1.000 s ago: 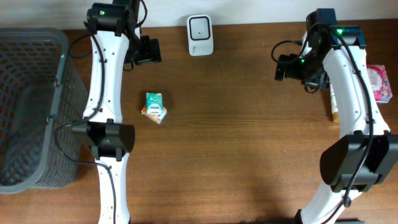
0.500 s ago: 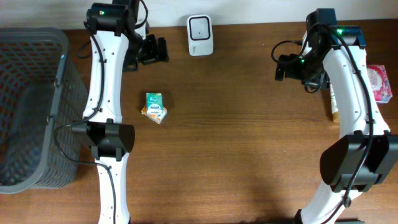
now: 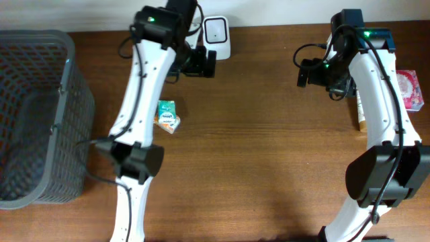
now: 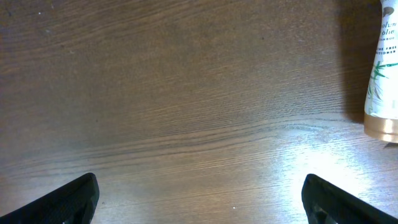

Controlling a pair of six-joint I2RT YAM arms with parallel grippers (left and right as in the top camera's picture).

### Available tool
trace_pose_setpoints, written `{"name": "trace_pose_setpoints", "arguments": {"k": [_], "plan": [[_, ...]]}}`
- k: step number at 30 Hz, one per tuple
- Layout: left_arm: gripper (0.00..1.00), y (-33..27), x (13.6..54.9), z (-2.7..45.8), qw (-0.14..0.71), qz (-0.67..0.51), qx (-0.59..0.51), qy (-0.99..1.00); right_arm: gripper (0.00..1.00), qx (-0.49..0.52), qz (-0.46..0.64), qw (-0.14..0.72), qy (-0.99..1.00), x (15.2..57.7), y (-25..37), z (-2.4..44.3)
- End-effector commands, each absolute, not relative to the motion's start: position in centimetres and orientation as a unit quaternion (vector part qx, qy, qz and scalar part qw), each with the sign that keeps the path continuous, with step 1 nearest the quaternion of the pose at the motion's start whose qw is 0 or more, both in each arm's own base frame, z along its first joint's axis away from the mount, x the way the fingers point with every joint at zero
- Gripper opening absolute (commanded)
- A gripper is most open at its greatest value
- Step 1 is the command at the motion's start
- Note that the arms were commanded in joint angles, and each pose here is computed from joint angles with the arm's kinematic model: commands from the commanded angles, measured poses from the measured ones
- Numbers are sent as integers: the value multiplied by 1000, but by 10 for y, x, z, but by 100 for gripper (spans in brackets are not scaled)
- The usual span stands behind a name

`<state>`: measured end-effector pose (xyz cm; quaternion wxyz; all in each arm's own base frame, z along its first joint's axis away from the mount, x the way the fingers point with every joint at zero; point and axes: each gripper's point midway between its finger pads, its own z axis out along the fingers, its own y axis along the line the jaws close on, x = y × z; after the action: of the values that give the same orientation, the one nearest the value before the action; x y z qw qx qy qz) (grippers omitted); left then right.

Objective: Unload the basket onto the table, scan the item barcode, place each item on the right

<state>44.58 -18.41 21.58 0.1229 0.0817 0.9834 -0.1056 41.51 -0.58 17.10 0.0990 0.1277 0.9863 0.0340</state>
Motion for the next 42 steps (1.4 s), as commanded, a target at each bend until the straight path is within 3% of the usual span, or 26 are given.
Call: {"name": "trace_pose_setpoints", "arguments": {"k": [1,8,12,20,22,23,25,27,32,38,42], "plan": [[99,-154,418,274,176,-76,81,978,98,127,27,91,987,413,-8,166],[99,-112,366,211,48,25,27,998,99,127,27,91,987,413,-8,166],[99,-96,380,187,63,80,11,995,99,127,27,91,987,413,-8,166],[100,-103,399,171,82,74,11,994,99,127,27,91,987,413,-8,165],[92,-106,410,158,84,73,11,994,99,127,27,91,987,413,-8,166],[77,-109,415,151,84,71,11,994,99,127,27,91,987,413,-8,166],[72,-112,419,138,74,70,12,995,98,127,27,91,987,413,-8,165],[79,-113,422,111,49,77,12,996,99,127,27,91,987,413,-8,166],[78,-113,431,51,8,100,16,995,99,127,27,91,987,413,-8,166],[82,-75,443,53,46,210,-36,976,99,127,27,91,987,413,-8,165],[88,-68,442,47,28,176,-59,982,99,127,27,91,987,413,-8,166]]}}
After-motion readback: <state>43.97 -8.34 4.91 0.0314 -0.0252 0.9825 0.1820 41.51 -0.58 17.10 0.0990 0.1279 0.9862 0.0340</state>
